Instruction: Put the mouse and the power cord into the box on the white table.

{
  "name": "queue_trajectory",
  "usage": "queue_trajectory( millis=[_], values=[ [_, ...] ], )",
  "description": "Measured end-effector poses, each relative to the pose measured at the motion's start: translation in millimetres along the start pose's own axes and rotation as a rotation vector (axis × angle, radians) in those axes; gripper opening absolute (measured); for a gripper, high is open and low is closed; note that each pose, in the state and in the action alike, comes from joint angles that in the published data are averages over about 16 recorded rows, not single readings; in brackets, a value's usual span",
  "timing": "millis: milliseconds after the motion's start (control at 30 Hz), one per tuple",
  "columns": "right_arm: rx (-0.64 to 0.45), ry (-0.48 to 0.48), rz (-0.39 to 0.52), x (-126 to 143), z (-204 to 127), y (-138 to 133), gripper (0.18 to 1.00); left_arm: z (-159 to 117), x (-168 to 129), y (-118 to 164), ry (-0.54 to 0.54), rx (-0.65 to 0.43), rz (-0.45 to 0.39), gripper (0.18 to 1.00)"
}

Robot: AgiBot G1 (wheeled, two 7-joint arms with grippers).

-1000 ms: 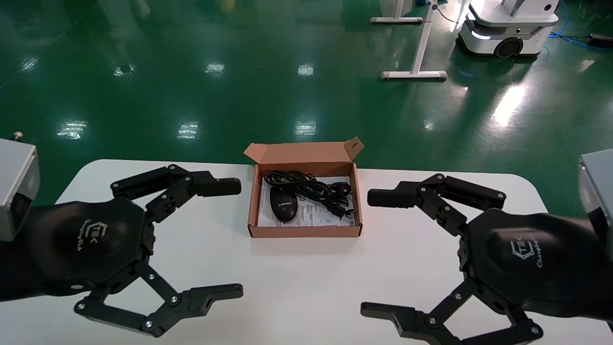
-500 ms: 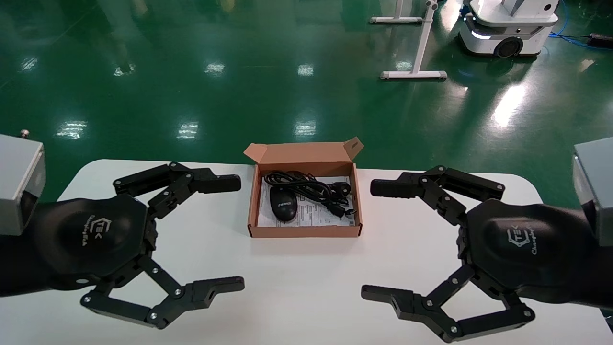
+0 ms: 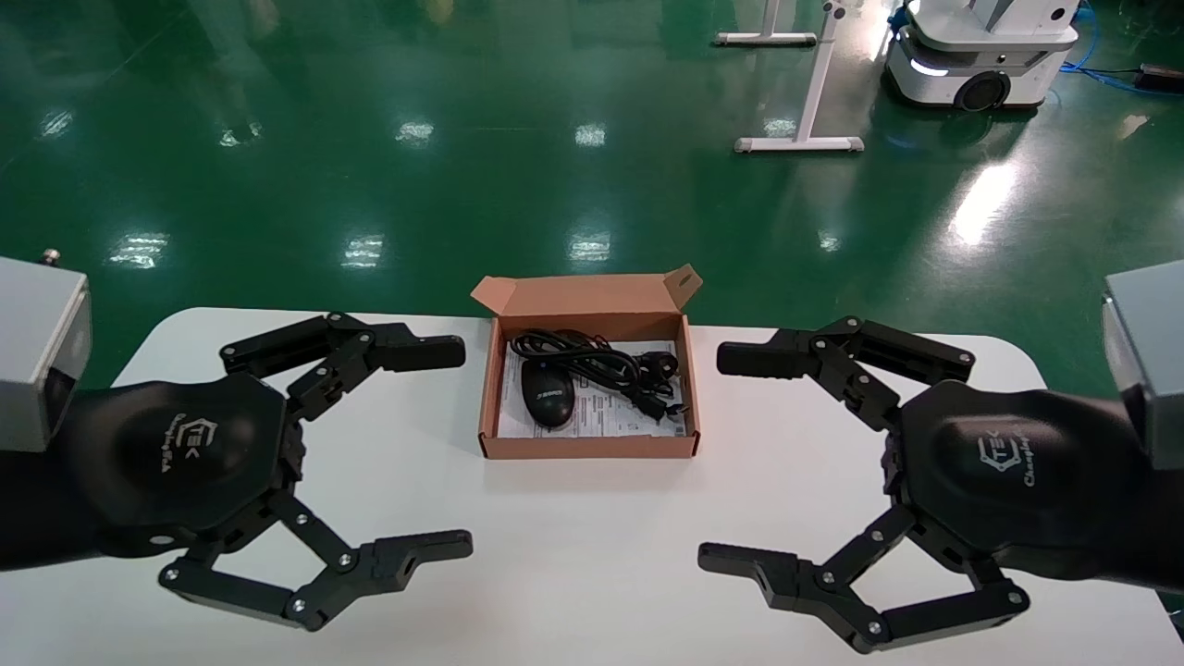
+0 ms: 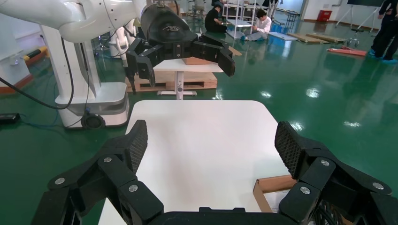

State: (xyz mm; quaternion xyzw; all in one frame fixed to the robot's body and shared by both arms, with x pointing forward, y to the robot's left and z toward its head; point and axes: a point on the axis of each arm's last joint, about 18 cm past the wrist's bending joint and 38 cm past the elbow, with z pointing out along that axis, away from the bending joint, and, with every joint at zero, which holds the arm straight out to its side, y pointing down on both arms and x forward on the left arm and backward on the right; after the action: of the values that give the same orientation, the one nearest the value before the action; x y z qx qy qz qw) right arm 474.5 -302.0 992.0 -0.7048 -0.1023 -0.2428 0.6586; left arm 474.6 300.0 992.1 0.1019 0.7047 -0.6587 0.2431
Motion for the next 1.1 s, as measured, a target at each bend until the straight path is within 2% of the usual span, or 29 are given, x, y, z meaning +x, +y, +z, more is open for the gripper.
queue_trajectory(
  millis=[1100],
  values=[
    [-0.001,0.003,-0.001,1.0,0.0,0.4,1.001,0.1,-0.7,0.4,-0.002,0.000,0.000,1.000]
  ],
)
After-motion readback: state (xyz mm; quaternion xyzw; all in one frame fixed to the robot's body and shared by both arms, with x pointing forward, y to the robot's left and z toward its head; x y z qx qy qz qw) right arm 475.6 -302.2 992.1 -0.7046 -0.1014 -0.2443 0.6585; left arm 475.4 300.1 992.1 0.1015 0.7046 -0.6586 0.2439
